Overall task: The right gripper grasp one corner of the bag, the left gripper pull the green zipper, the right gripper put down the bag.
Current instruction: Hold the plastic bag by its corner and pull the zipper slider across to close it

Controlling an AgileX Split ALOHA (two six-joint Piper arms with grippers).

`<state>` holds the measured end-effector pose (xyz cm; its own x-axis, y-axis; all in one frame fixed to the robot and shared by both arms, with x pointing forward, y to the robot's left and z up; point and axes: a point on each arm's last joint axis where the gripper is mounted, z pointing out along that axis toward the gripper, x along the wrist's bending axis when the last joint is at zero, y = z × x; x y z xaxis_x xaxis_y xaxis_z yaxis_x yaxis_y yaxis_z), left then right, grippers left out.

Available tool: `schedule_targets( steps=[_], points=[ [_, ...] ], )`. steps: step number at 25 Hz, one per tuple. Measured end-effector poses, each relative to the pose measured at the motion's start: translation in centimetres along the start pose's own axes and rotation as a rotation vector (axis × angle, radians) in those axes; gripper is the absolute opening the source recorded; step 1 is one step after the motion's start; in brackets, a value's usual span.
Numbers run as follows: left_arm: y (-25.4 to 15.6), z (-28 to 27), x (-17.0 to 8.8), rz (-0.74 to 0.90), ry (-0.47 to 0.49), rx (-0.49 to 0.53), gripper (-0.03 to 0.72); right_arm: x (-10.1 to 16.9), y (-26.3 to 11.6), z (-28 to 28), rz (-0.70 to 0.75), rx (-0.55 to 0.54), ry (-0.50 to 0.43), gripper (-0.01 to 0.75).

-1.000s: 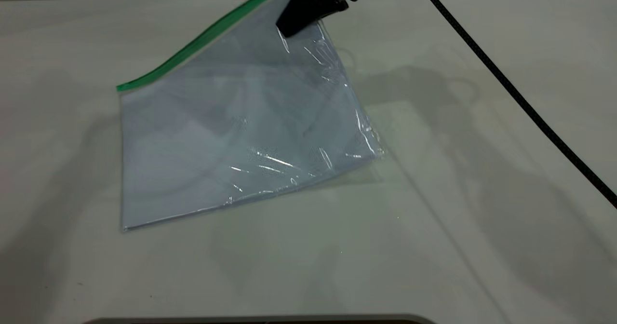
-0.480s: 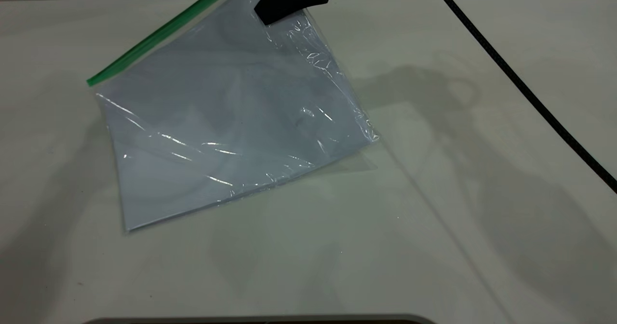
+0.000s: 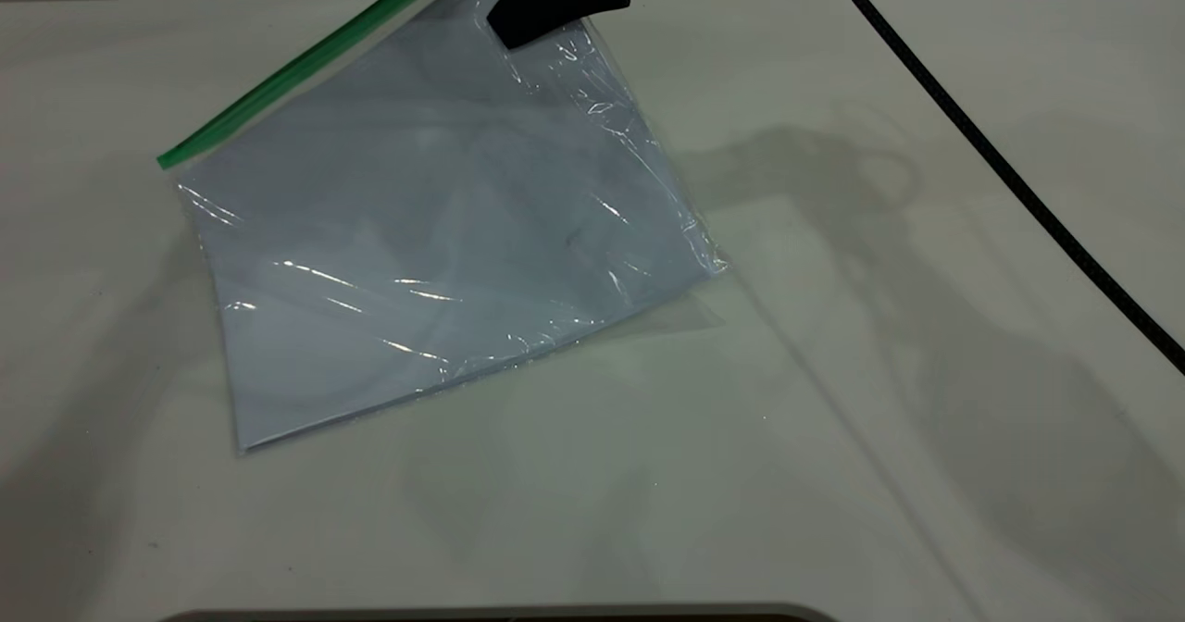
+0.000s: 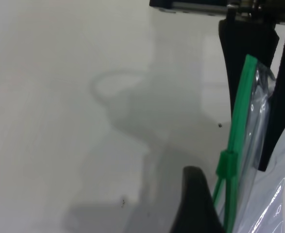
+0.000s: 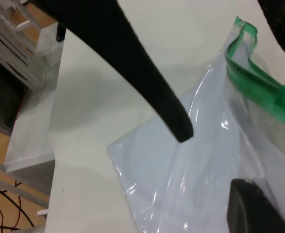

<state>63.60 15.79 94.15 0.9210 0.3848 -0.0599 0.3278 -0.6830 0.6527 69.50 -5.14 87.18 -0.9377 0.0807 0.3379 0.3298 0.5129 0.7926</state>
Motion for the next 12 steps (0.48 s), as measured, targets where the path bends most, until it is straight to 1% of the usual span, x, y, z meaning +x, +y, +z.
schedule_targets(
  steps=[5,12],
  points=[
    [-0.2,0.3,0.1,-0.001,-0.003,0.005,0.561,0.6,0.2,0.9,-0.032,0.021,0.017,0.033],
    [-0.6,0.7,-0.1,-0.007,-0.037,0.014,0.549,1.6,0.6,2.3,-0.097,0.044,0.045,0.033]
  ],
)
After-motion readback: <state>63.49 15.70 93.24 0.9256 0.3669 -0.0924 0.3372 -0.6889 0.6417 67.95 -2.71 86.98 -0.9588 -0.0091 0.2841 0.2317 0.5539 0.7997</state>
